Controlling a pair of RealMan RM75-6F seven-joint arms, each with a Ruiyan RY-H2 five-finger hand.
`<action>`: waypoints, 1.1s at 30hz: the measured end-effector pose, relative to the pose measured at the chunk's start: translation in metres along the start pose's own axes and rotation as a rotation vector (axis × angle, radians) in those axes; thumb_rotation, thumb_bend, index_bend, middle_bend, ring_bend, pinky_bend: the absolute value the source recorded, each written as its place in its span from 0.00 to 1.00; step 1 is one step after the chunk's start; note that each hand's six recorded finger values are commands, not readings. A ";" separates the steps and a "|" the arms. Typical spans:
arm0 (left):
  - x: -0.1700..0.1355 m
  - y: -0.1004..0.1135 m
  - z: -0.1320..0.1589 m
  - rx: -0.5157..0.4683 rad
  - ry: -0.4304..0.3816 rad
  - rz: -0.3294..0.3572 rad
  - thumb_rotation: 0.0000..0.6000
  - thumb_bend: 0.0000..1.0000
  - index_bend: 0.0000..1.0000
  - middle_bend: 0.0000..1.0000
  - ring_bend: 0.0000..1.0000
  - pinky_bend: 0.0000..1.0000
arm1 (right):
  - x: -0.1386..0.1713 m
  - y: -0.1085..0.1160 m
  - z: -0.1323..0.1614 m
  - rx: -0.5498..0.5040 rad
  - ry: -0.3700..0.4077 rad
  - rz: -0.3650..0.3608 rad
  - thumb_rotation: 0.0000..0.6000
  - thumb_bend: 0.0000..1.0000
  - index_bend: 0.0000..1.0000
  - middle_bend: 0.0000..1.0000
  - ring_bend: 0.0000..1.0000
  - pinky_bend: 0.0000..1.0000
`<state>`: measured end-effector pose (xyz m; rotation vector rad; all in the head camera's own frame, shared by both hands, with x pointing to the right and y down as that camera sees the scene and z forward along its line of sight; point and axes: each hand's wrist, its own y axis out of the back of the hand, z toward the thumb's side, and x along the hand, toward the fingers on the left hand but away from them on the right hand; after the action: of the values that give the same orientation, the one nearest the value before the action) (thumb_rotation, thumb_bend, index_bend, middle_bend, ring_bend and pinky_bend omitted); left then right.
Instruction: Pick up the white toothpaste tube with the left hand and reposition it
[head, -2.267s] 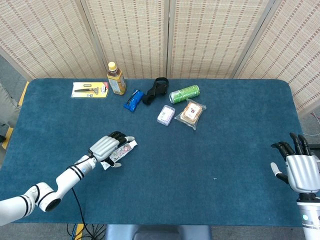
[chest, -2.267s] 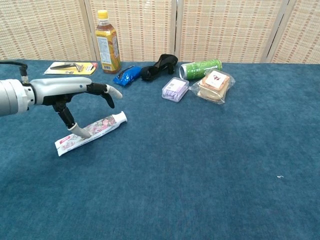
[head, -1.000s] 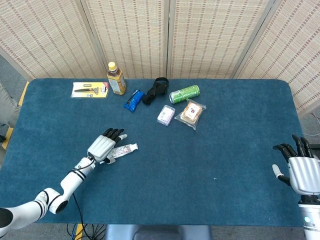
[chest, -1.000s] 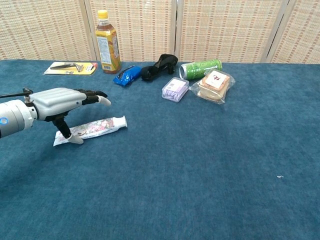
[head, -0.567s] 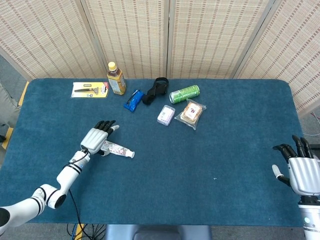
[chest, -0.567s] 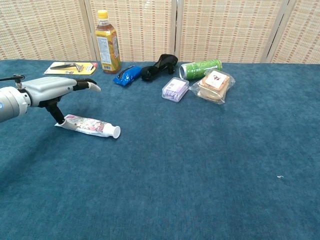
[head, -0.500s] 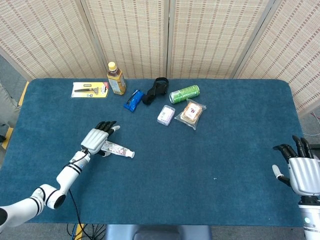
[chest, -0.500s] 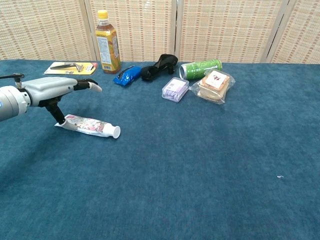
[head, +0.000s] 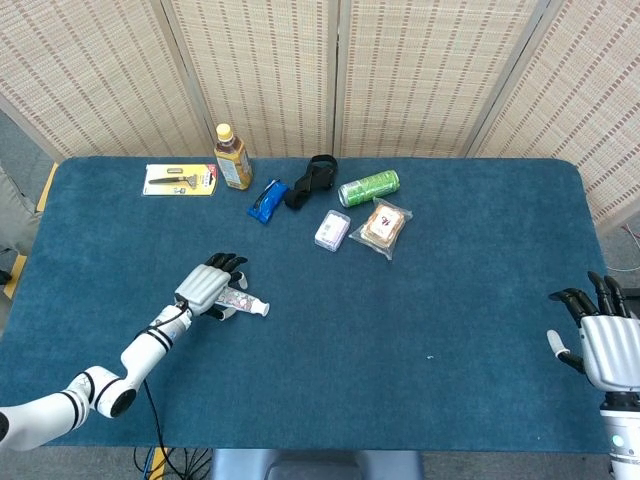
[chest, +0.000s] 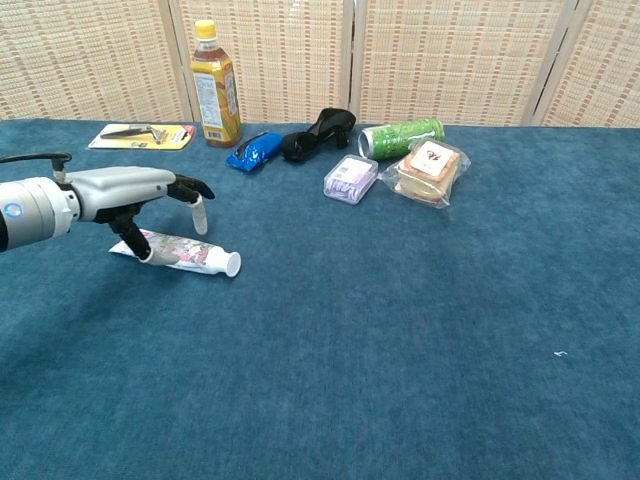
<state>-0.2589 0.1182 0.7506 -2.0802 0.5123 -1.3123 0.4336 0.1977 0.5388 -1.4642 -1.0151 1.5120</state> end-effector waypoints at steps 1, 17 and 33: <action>0.001 -0.001 0.000 0.003 0.003 -0.003 0.94 0.25 0.37 0.14 0.01 0.03 | 0.000 0.000 -0.001 -0.001 -0.002 0.001 1.00 0.23 0.34 0.34 0.21 0.06; 0.004 -0.010 0.001 -0.010 0.019 -0.008 0.96 0.25 0.42 0.37 0.22 0.03 | 0.002 -0.003 -0.008 -0.013 -0.014 0.008 1.00 0.23 0.34 0.34 0.21 0.06; 0.011 -0.014 -0.002 -0.032 0.019 0.031 1.00 0.35 0.54 0.60 0.39 0.08 | 0.005 0.001 -0.008 -0.018 -0.016 -0.003 1.00 0.23 0.34 0.34 0.21 0.06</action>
<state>-0.2563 0.1209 0.7679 -2.0791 0.5748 -1.3147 0.4410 0.2023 0.5355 -1.4645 -1.0422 1.5178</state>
